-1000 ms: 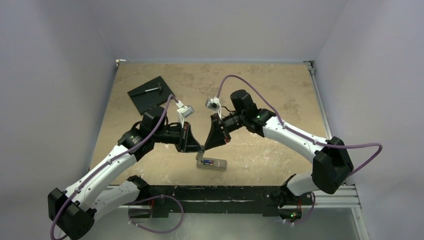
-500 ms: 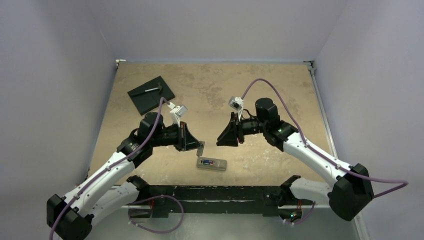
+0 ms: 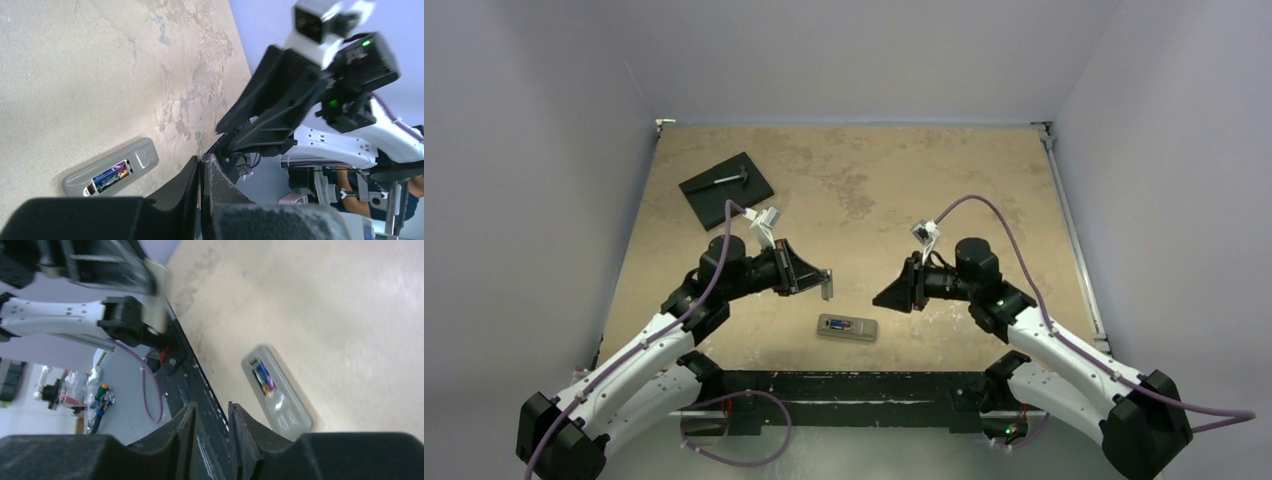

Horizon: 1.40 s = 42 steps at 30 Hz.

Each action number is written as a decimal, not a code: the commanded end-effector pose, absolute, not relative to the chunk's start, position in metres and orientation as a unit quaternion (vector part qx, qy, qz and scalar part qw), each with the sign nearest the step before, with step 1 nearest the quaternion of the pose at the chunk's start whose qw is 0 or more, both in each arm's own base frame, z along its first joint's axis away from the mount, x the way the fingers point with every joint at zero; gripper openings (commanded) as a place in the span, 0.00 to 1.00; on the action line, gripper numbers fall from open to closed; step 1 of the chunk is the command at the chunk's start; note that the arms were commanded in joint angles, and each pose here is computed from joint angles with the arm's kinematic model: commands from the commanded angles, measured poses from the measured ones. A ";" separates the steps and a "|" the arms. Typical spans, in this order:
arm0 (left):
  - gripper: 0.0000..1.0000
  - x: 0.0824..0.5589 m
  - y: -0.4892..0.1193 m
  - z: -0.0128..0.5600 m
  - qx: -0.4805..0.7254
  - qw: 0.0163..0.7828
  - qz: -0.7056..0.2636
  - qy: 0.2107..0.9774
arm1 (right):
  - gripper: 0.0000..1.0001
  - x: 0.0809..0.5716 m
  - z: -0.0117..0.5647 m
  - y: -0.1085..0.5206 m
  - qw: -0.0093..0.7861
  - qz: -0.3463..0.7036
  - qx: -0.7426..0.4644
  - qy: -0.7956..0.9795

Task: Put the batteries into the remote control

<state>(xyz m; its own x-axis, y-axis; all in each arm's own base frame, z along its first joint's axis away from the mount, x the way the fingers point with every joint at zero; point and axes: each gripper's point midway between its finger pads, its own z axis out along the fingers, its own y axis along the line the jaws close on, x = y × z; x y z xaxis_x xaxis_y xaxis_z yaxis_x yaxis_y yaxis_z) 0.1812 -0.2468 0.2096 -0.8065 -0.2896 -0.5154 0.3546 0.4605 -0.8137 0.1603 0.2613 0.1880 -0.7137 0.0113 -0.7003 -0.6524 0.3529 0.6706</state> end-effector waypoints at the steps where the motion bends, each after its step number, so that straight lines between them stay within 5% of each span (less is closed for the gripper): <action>1: 0.00 0.192 -0.248 0.222 -0.006 0.338 -0.537 0.773 | 0.32 0.160 0.156 0.256 0.280 0.534 -0.123 0.788; 12: 0.00 0.192 -0.248 0.219 -0.006 0.338 -0.533 0.776 | 0.00 0.125 0.090 0.253 0.199 0.507 -0.082 0.835; 42: 0.00 0.192 -0.244 0.199 0.014 0.329 -0.499 0.801 | 0.00 0.134 0.009 0.263 0.199 0.307 -0.040 0.930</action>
